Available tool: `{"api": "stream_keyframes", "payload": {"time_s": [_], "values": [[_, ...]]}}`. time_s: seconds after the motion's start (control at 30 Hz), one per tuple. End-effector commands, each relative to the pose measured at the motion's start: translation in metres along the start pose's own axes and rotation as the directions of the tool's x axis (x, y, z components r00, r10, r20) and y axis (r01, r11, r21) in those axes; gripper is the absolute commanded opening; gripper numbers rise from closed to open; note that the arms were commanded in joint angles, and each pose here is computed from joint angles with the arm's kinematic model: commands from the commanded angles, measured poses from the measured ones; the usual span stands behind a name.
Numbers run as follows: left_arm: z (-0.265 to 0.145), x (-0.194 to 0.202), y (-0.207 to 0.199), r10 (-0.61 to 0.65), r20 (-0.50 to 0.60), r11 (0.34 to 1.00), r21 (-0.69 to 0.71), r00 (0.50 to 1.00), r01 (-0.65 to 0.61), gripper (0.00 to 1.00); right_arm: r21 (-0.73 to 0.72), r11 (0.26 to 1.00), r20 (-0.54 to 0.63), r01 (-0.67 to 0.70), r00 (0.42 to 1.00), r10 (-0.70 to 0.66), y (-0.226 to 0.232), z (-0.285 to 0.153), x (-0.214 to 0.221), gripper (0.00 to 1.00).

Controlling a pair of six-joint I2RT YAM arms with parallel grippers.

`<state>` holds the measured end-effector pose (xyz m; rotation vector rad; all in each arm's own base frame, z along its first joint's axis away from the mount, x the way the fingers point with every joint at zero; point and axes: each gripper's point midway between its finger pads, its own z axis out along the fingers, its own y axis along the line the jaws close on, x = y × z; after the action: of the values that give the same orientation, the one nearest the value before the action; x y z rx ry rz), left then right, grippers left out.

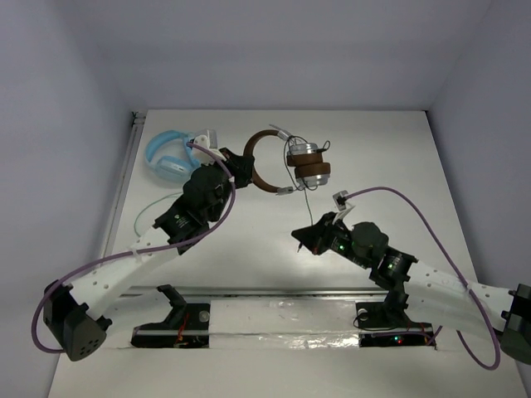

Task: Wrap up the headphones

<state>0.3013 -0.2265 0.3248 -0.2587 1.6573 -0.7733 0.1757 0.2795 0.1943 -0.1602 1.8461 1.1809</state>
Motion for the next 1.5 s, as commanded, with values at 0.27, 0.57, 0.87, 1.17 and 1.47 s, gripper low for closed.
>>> {"api": "stream_keyframes", "payload": {"time_s": [0.27, 0.57, 0.87, 1.17, 1.47], "values": [[0.034, -0.051, 0.032, 0.009, 0.325, 0.967, -0.244, 0.946, 0.075, 0.00, -0.138, 0.989, -0.068, -0.050, 0.997, 0.041, 0.039, 0.012, 0.002, 0.04], [0.037, 0.010, 0.068, 0.098, 0.217, 0.945, -0.326, 0.971, -0.023, 0.00, -0.204, 0.973, -0.009, -0.109, 0.994, 0.109, 0.069, 0.026, -0.028, 0.04], [0.020, 0.073, 0.091, 0.118, 0.083, 0.936, -0.343, 0.990, -0.083, 0.00, -0.210, 0.963, 0.132, -0.169, 0.971, 0.199, 0.087, 0.045, -0.074, 0.07], [0.003, 0.112, 0.082, 0.092, -0.023, 0.951, -0.294, 0.995, -0.095, 0.00, -0.032, 0.970, 0.267, -0.243, 0.933, 0.242, 0.048, 0.066, -0.088, 0.10], [-0.004, 0.140, 0.071, 0.095, -0.107, 0.957, -0.264, 0.990, -0.121, 0.00, 0.130, 0.947, 0.327, -0.293, 0.915, 0.238, 0.003, 0.073, -0.075, 0.12]]}}
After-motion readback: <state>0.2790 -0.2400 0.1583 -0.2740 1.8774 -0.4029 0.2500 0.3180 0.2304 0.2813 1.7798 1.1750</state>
